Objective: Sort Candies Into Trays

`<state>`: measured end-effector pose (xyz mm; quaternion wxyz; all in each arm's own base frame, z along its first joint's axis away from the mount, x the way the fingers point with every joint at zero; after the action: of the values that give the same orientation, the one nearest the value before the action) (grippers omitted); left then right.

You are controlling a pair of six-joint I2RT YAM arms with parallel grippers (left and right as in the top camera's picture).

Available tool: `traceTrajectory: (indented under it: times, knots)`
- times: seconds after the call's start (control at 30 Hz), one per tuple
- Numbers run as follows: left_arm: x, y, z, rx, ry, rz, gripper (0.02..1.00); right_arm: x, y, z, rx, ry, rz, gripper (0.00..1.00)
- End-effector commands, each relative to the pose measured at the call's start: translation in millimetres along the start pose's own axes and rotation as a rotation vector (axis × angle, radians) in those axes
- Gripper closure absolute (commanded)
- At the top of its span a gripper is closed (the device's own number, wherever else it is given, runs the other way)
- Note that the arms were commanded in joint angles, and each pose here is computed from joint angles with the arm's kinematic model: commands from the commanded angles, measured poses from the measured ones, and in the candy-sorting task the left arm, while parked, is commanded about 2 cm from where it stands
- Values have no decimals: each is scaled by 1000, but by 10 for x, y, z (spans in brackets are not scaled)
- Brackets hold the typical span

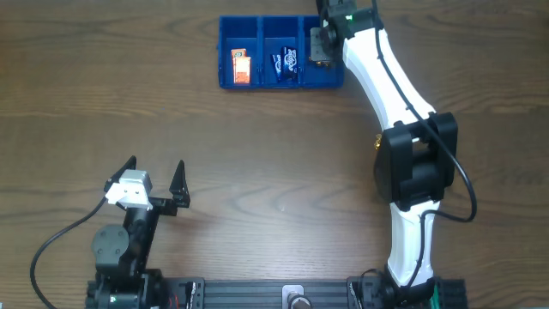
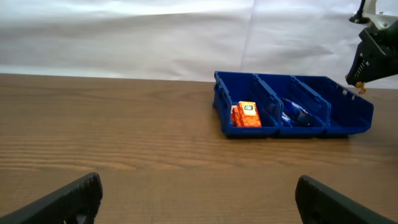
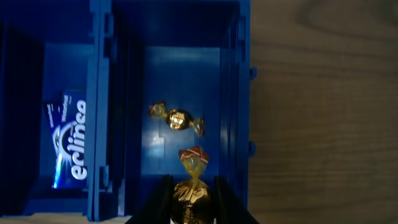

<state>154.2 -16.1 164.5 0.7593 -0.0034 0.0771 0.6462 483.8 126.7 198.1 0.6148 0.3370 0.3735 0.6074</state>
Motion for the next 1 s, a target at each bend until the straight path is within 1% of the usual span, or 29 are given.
traceTrajectory:
  times: [0.03, 0.1, 0.13, 0.2, 0.23, 0.27, 0.3, 0.33, 0.4, 0.5, 0.57, 0.67, 0.7, 0.73, 0.8, 0.9, 1.0]
  knots:
    - [0, -10, -116, 46, 3, -15, 23, -13, 74, 123, -54, -1, 4, 836]
    - [0, -10, -116, 46, 3, -15, 20, -9, 68, 135, -62, -2, 6, 781]
    - [0, -10, -116, 46, 3, -15, 20, -7, 59, 136, -62, -3, 7, 724]
    - [0, -10, -116, 46, 3, -15, 20, 0, 51, 142, -66, -3, 12, 535]
    - [0, -10, -116, 46, 3, -15, 20, 4, 48, 147, -69, -4, 16, 419]
    - [0, -10, -116, 46, 3, -15, 20, 15, 49, 155, -73, -4, 29, 343]
    - [0, -10, -116, 46, 3, -15, 23, 20, 51, 159, -76, -4, 33, 288]
    - [0, -10, -116, 46, 3, -15, 20, 29, 60, 160, -77, -3, 36, 264]
    - [0, -10, -116, 46, 3, -15, 23, 37, 134, 164, -81, -1, 39, 231]
    - [0, -10, -116, 46, 3, -15, 20, -4, 379, 178, -95, -2, 38, 218]
    - [0, -10, -116, 46, 3, -15, 20, -50, 621, 172, -102, -3, 40, 215]
    - [0, -10, -116, 46, 3, -15, 20, -230, 1088, 102, -106, -9, 31, 211]
    - [0, -10, -116, 46, 3, -15, 20, -318, 1264, 38, -106, -3, 24, 207]
    - [0, -10, -116, 46, 3, -15, 23, -377, 1359, -10, -109, 6, 20, 194]
    - [0, -10, -116, 46, 3, -14, 20, -562, 1603, -202, -116, -8, 6, 176]
    - [0, -10, -116, 46, 3, -15, 20, -829, 1798, -636, -118, -53, -18, 172]
    - [0, -10, -116, 46, 3, -15, 20, -1028, 1763, -1097, -90, -103, -32, 169]
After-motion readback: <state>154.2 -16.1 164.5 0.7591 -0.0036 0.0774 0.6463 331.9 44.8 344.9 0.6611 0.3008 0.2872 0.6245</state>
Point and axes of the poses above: each gripper's point midway between its finger pads, its own y axis back along the fingers, its own x axis along the line the jaws close on, z = x × y, the point moved 9 cm from there along y, back along the fingers, and after that the axes turned 1 degree about y, right-handed, at the moved point
